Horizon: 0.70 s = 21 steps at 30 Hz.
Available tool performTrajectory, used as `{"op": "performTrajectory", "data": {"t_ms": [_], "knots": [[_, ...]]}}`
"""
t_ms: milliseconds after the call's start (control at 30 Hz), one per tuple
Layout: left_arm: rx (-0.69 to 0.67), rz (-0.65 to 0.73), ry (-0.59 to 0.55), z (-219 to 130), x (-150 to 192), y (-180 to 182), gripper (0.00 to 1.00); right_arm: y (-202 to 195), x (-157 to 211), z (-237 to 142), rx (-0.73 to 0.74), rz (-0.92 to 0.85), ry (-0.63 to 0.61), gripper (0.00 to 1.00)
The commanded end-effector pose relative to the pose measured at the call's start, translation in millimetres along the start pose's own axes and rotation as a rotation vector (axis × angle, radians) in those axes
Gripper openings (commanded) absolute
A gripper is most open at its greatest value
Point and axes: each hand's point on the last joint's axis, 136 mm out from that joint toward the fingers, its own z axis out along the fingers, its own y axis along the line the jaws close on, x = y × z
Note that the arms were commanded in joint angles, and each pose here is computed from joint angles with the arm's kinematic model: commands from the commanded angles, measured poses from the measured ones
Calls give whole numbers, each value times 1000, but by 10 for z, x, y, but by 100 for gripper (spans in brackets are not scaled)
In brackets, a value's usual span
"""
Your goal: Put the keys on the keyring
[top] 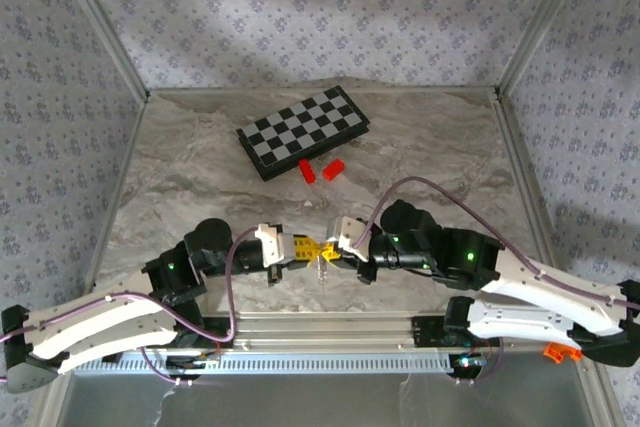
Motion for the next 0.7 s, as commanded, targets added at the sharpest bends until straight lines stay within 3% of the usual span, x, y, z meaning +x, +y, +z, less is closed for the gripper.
{"op": "performTrajectory", "data": {"t_ms": [0,200,300,367,567,667], "knots": [[-40,38,78,0,81,79,9,-31,-50,-76,27,-41,33,0],[-31,32,70,55,79,77,13,-47,-15,-20,37,-55,74,0],[-32,25,47,49,40,75,6,-39,-16,-9,36,-56,78,0],[-30,16,9,32,-19,65,0,-29,-24,-8,34,-57,72,0],[-18,-12,-128,-58,-254,23,0,-9,-51,-29,36,-45,37,0],[-10,-16,-173,-101,-338,2,0,-4,-94,-72,40,-34,-1,12]]}}
